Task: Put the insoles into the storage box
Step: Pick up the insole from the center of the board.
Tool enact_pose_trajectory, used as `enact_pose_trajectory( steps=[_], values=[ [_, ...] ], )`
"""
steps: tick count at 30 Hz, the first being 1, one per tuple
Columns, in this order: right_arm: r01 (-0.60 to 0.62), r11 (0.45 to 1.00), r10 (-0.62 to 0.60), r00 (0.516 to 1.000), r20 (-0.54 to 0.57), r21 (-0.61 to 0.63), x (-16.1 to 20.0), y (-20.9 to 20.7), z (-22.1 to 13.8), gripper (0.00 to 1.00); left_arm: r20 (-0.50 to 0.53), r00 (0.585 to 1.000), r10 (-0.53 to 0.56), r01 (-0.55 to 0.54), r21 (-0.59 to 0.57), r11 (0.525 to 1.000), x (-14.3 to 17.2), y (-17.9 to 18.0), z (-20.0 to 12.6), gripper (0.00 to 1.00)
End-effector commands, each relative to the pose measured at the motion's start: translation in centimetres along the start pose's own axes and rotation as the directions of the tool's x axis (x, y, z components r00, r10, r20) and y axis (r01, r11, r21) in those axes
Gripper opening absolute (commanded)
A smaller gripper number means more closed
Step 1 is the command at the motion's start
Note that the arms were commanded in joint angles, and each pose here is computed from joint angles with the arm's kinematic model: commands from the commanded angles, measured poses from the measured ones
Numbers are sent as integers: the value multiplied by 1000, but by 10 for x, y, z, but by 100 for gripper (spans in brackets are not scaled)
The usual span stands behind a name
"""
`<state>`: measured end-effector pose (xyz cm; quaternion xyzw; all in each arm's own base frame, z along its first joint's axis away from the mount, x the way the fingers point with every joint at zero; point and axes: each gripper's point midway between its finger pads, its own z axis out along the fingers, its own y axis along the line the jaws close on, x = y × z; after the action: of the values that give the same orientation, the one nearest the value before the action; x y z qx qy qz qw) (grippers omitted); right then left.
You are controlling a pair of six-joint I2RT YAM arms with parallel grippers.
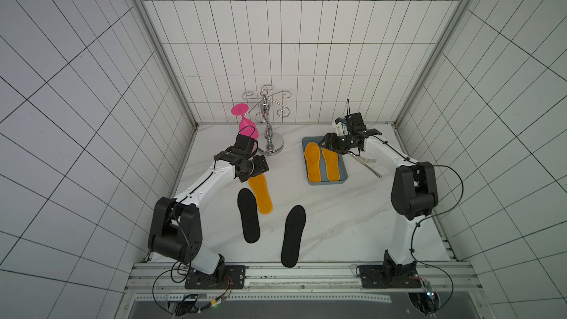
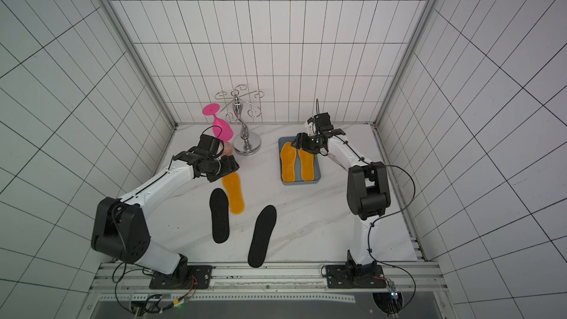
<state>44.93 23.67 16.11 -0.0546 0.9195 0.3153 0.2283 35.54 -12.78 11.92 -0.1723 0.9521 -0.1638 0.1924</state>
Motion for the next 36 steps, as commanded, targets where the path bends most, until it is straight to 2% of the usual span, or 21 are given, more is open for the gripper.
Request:
enact_pose_trajectory(
  steps=[1,9,16,19,20,29,36],
  values=[
    [19,997,-19,1000,1,70,15,-9,-20,69,42,996,-79,81,-70,994,2,23,14,77],
    [41,989,-49,997,52,143,33,-11,-63,74,18,995,-97,98,-79,992,8,31,50,66],
    [46,982,-57,997,60,183,39,-16,-73,76,-18,996,-91,89,-107,990,13,37,72,53],
    [45,982,-57,997,58,186,40,-16,-74,76,-20,996,-91,88,-128,988,15,42,76,44],
    [43,981,-54,997,57,188,41,-17,-73,81,-21,996,-90,86,-136,987,15,44,77,43],
    [36,984,-45,998,47,177,42,-17,-69,82,-80,994,-74,56,-207,977,35,66,91,42],
    [27,986,-34,999,40,162,42,-15,-66,82,-34,999,-38,31,-185,982,20,54,66,44]
  ],
)
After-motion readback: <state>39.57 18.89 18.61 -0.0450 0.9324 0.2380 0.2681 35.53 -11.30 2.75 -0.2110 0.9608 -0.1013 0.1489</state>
